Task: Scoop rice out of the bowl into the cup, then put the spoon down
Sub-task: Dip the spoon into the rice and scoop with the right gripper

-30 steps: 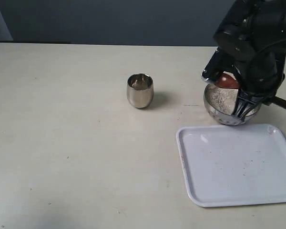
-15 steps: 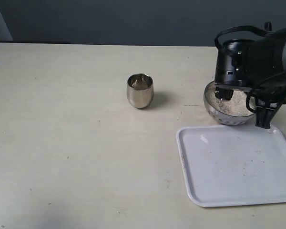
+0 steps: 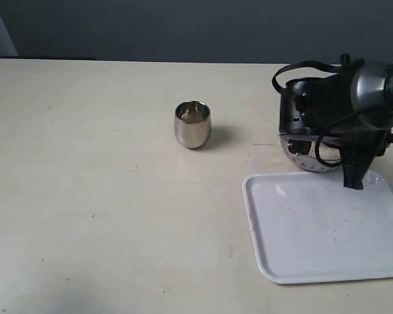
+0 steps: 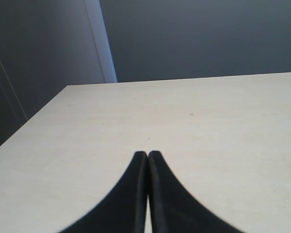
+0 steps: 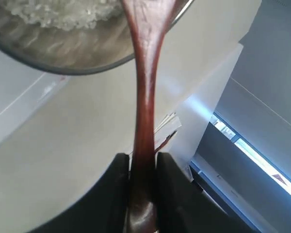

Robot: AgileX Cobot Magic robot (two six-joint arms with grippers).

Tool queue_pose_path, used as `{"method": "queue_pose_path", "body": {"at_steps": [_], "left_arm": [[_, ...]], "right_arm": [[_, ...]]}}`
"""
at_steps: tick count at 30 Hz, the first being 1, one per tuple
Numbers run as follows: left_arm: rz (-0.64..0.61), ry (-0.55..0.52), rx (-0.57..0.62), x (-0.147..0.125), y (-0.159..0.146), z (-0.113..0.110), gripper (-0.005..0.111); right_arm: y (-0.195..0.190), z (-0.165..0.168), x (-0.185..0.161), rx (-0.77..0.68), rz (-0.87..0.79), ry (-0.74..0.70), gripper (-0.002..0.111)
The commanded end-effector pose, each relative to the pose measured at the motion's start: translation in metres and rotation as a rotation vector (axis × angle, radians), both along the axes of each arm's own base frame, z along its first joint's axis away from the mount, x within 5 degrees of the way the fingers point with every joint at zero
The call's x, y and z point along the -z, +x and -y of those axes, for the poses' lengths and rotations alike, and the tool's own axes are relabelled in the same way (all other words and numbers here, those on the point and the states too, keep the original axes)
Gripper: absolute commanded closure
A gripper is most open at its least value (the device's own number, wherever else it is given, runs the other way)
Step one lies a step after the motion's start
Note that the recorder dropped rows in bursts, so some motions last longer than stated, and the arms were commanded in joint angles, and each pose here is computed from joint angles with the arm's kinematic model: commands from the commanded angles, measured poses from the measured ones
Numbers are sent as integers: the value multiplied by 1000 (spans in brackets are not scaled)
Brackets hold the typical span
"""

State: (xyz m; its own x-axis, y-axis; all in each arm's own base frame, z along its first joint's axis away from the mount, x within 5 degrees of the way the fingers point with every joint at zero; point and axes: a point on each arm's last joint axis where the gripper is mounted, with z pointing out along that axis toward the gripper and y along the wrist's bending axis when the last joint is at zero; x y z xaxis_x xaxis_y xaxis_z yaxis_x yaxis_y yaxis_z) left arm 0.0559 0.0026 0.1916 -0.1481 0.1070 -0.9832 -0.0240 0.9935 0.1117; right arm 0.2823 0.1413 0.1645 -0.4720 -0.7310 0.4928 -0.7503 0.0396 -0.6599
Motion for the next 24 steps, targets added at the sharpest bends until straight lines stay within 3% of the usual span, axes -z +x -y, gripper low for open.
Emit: {"method": "queue_pose_path", "body": {"at_steps": [1,24], "left_arm": [[17,-4,5,-2,0,0,106],[17,-4,5,-2,0,0,106]], "right_arm": [[4,-1,6,6,11,-11,109],[8,-12,13,28,5,114,109]]}}
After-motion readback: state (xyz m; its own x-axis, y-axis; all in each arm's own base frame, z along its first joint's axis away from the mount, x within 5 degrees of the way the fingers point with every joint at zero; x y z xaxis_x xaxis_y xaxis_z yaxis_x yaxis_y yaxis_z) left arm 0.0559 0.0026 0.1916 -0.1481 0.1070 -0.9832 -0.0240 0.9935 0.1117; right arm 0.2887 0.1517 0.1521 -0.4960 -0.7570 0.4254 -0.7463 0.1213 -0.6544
